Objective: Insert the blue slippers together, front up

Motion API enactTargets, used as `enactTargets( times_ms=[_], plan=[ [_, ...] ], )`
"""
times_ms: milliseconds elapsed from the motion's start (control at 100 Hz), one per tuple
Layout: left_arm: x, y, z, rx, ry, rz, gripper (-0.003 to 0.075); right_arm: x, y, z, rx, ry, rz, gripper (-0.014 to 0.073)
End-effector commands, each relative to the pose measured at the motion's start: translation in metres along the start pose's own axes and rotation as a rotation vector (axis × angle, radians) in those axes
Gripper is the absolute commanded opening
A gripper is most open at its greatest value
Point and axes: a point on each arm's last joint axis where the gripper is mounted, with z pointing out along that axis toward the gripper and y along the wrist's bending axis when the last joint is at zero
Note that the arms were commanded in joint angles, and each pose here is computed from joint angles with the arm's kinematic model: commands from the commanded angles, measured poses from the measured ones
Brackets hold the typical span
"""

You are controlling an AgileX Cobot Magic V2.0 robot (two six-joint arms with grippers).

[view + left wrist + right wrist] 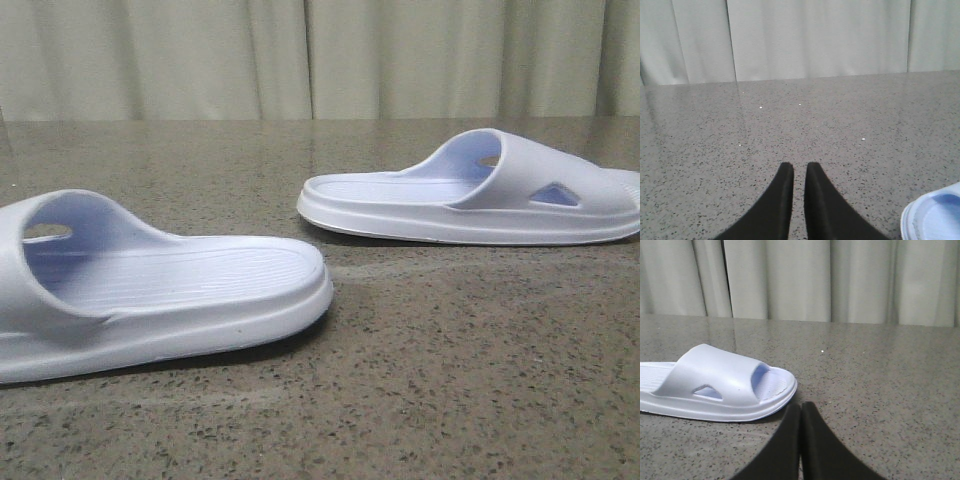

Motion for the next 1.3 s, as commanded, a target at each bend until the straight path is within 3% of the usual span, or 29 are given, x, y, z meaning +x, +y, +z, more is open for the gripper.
enactTargets(
  times_ms=[0,840,920,1090,1290],
  plan=[
    [-0.006,0.001,-0.002,-0.008,-0.102,-0.014,0.0016,-0.002,0.0,-0.001,0.007,-0.086,-0.016,-0.0102],
    [-0.009,0.001,-0.003,-0.01,-0.134,-0.019,0.0016,-0.007,0.0,-0.002,0.008,-0.14,-0.016,-0.0102],
    [-0.013,0.001,-0.003,-0.011,-0.178,-0.085,0.0015,-0.01,0.0,-0.002,0.009,-0.149,-0.016,-0.0102],
    [-0.026,0.006,-0.007,-0.019,-0.281,-0.369,0.0015,-0.032,-0.001,-0.006,0.012,-0.191,-0.016,-0.0102],
    [-0.048,0.001,-0.01,0.053,-0.205,-0.508,0.0015,-0.066,-0.004,-0.009,0.015,-0.13,-0.015,-0.0099]
  ],
)
